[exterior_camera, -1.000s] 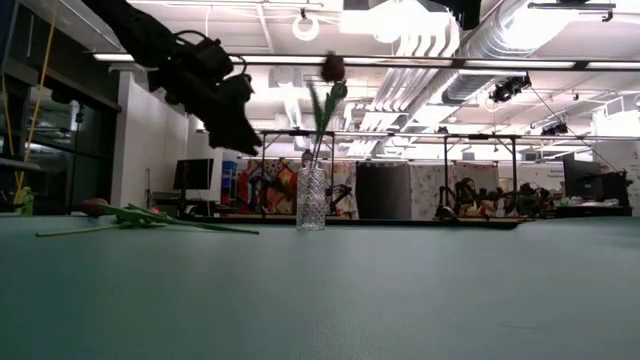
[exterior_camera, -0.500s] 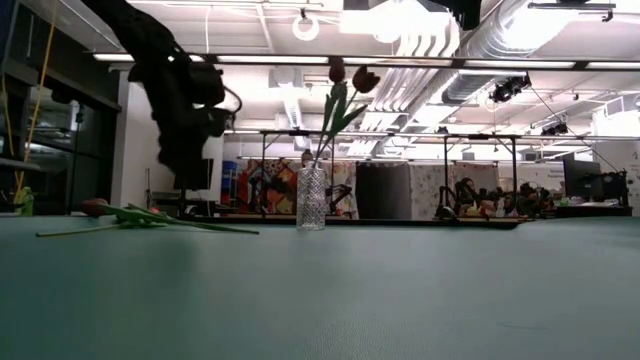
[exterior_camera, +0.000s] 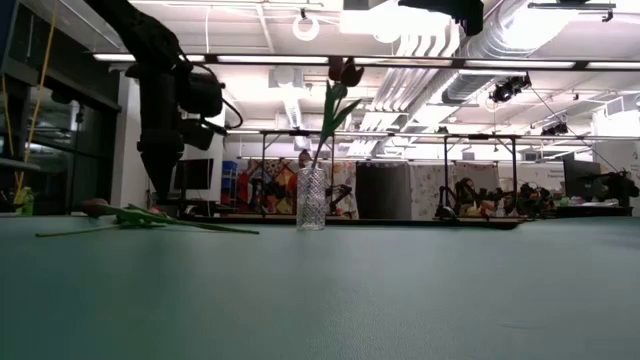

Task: Sort flowers into vase by color
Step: Put the red flower into the top transparent vase

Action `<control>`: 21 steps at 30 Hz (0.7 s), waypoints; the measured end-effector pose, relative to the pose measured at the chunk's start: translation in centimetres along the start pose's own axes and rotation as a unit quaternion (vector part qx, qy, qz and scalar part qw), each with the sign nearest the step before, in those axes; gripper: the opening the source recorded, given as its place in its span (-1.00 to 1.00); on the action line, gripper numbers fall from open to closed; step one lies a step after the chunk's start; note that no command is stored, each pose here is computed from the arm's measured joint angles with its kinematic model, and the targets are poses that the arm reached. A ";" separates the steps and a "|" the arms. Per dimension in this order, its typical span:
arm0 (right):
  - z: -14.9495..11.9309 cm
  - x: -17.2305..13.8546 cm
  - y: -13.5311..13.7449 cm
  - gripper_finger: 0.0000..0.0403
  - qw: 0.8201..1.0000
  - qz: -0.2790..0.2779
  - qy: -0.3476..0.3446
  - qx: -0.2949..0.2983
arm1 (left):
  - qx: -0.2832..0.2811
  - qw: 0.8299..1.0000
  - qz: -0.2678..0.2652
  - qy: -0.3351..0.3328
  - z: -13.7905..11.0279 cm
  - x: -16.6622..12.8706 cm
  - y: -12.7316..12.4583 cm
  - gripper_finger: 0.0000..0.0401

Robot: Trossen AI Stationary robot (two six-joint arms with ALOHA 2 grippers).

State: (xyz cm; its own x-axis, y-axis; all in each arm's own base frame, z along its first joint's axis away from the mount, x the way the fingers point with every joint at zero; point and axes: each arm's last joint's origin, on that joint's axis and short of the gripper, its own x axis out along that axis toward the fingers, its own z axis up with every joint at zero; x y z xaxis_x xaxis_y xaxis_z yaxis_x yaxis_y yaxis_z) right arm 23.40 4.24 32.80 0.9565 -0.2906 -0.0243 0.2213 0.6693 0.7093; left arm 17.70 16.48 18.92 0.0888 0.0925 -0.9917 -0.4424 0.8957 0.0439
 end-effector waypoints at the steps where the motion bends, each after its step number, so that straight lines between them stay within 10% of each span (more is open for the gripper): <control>1: 0.0 0.0 0.0 0.81 1.000 -0.001 0.000 0.000 | 0.006 1.000 -0.003 0.007 0.1 0.3 0.0 0.05; 21: -0.6 0.0 -0.3 0.81 0.999 0.004 0.048 -0.017 | 0.066 0.992 0.004 0.103 0.4 3.2 -1.0 0.05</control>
State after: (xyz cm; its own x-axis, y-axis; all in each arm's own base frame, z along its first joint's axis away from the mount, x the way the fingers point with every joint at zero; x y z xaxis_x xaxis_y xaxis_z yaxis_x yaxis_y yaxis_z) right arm 23.41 4.45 32.14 0.9719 -0.2184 -0.0878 0.2180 0.6943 0.6858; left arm 18.78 16.00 15.70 -0.1052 0.0206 -0.9942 -0.3196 0.9460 0.0534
